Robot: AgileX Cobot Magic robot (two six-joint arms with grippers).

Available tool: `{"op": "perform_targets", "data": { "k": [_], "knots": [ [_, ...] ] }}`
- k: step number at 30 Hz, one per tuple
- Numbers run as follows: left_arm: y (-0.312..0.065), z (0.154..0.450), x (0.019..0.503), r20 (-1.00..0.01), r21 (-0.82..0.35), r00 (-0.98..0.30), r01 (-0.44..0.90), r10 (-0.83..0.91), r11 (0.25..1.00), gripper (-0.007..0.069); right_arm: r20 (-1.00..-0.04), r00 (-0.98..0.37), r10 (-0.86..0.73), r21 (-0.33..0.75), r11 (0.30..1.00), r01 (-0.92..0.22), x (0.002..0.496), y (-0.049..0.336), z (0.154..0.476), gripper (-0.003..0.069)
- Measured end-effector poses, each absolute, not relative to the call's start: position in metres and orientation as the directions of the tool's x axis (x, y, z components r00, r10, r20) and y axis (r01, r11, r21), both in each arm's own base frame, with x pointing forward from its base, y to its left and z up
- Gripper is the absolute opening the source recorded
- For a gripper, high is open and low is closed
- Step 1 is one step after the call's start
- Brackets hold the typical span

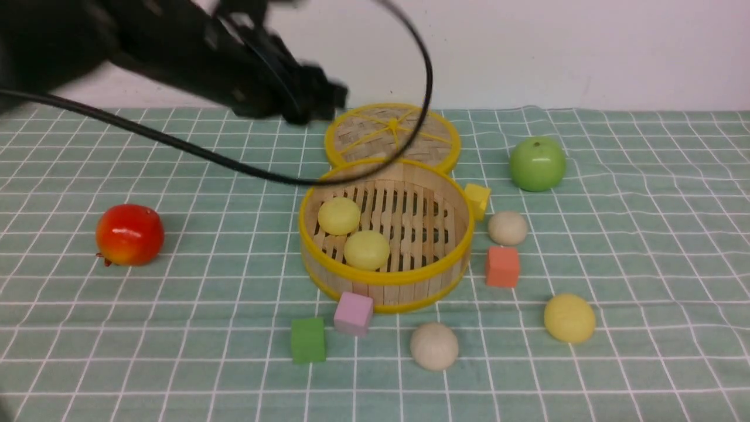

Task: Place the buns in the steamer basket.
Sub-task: Use the right arm to grab a steamed stuffed bun

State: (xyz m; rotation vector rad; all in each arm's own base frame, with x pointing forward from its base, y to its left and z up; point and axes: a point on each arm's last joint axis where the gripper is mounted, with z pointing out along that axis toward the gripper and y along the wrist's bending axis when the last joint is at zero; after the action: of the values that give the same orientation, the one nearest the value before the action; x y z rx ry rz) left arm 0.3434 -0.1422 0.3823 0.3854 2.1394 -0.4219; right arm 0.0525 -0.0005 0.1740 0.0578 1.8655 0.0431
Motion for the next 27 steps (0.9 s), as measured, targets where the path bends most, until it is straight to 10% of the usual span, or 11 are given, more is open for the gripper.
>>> {"op": "perform_targets", "data": {
  "k": [4,27],
  "knots": [
    [-0.121,0.410,0.281,-0.847,-0.166,-0.522,0.438,0.099,0.883,-0.0008,-0.955,-0.291,0.062,0.059,0.998,0.018,0.053,0.000,0.174,0.0240],
    [-0.028,0.267,0.065,-0.947,-0.321,-0.121,0.369,-0.297,0.872,-0.0014,-0.955,-0.291,0.062,0.059,0.998,0.018,0.053,0.000,0.174,0.0240]
  ]
}}
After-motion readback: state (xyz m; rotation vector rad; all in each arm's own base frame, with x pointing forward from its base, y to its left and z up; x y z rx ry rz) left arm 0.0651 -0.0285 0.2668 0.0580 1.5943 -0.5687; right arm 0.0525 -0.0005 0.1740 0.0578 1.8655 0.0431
